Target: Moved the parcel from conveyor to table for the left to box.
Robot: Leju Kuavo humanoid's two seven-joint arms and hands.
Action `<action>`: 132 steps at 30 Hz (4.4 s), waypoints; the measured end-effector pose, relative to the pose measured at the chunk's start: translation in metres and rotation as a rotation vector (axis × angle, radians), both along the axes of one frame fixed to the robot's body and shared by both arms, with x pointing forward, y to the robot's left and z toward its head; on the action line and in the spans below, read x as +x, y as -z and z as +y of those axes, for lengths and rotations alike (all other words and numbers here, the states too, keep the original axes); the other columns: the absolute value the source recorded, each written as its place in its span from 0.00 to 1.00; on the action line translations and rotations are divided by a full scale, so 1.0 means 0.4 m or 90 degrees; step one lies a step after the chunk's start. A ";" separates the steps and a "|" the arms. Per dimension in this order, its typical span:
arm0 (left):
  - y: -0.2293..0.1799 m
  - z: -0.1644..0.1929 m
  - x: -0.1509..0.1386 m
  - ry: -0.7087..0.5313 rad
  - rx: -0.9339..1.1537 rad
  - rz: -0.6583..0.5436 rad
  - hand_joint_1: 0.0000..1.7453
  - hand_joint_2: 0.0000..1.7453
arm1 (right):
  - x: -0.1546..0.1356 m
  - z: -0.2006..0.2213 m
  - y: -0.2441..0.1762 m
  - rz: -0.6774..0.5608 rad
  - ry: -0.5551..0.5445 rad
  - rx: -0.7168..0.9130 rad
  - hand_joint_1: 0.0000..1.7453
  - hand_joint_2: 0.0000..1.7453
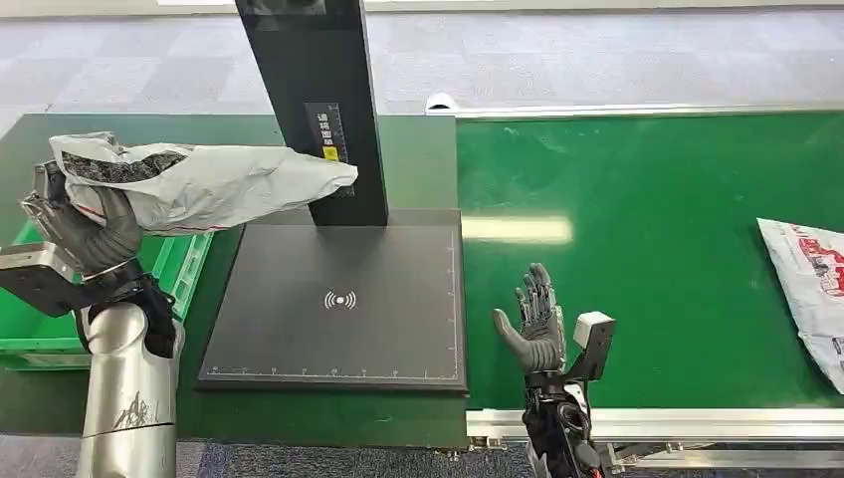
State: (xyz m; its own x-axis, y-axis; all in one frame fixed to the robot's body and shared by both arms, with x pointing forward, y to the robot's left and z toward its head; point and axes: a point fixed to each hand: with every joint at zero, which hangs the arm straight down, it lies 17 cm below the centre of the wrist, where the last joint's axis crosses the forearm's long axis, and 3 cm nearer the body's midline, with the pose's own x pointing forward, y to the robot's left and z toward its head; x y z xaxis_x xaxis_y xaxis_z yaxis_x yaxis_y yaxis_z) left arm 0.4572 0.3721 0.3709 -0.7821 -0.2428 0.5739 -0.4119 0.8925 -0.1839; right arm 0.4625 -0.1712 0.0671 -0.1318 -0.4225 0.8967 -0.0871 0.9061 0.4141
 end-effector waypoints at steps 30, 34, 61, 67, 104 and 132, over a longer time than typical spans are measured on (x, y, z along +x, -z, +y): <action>0.068 0.376 0.178 -0.308 0.044 0.205 1.00 1.00 | -0.019 -0.008 0.055 0.040 -0.009 0.009 0.00 1.00; 0.008 0.409 0.169 -0.318 0.024 0.173 1.00 1.00 | -0.020 -0.015 0.060 0.043 -0.005 0.010 0.00 1.00; 0.003 0.549 0.137 -0.505 0.070 0.268 0.78 1.00 | -0.025 -0.041 0.078 0.057 0.015 0.021 0.00 1.00; 0.026 0.523 0.186 -0.546 0.172 0.360 0.75 1.00 | -0.030 -0.041 0.086 0.063 0.013 0.023 0.00 1.00; -0.088 0.247 0.212 -0.062 -0.027 0.096 0.00 1.00 | -0.042 -0.050 0.117 0.084 0.031 0.034 0.00 1.00; -0.222 -0.091 -0.155 -0.119 0.132 -0.144 0.00 1.00 | -0.046 -0.065 0.141 0.103 0.046 0.034 0.00 1.00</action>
State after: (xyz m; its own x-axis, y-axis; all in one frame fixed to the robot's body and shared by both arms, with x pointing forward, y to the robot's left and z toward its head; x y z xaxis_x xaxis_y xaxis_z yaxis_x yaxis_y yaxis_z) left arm 0.3953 0.3359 0.4598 -0.8149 -0.4870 0.3143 -0.5412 0.8334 -0.1118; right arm 0.4439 -0.1972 0.0106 -0.0192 -0.4644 0.8854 0.0497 0.8840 0.4647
